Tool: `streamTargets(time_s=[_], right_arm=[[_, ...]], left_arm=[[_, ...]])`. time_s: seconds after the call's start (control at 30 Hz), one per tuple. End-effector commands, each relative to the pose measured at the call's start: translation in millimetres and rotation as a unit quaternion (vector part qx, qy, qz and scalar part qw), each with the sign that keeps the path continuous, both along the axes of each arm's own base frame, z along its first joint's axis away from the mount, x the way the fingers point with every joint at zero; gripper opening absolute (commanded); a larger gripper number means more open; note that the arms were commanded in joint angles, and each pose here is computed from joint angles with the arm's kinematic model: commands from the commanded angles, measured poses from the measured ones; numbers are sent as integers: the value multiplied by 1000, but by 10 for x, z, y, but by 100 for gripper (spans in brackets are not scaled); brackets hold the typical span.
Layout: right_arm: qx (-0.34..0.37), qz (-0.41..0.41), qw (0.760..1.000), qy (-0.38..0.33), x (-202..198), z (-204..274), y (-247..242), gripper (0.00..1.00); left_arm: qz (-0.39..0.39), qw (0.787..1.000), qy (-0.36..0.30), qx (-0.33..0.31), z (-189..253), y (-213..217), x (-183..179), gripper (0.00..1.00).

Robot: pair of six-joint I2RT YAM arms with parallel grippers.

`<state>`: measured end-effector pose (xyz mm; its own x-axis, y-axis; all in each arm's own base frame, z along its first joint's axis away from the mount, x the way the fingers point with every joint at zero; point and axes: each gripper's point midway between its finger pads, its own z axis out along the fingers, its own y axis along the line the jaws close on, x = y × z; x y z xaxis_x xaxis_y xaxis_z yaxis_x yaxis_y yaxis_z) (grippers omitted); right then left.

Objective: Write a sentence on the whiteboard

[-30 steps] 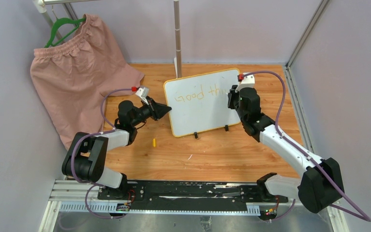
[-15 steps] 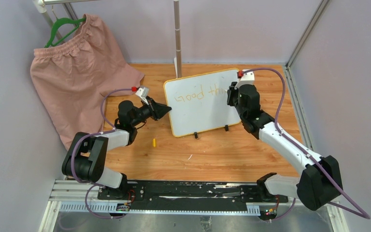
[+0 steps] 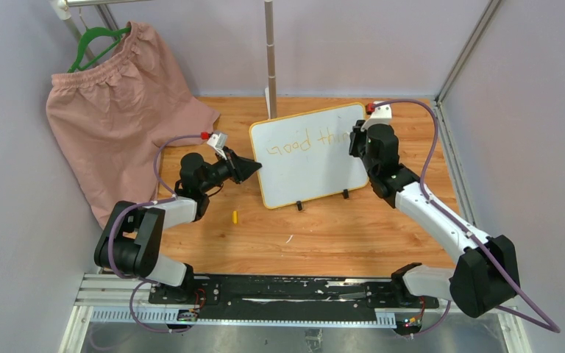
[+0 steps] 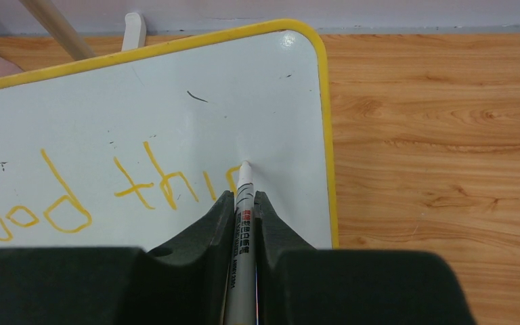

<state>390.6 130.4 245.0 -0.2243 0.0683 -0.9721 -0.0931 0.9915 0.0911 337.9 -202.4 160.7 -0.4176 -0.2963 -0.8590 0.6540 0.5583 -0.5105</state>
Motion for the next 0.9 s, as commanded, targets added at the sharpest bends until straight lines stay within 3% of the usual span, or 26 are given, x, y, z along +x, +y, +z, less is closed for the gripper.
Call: streamTargets(time_s=[0.0,0.6,0.87], right_arm=[[3,-8,1000,-15,41,123,-63,0],[4,-15,1000,13,-120,-175,-137,0],[5,-20,1000,-4,-179,-24,-190,0]], left_arm=[[-5,1000,-25,5,100,-32,16,0],[-5,1000,-26,4,117,-31,14,0],[-5,1000,-26,4,117,-32,17,0]])
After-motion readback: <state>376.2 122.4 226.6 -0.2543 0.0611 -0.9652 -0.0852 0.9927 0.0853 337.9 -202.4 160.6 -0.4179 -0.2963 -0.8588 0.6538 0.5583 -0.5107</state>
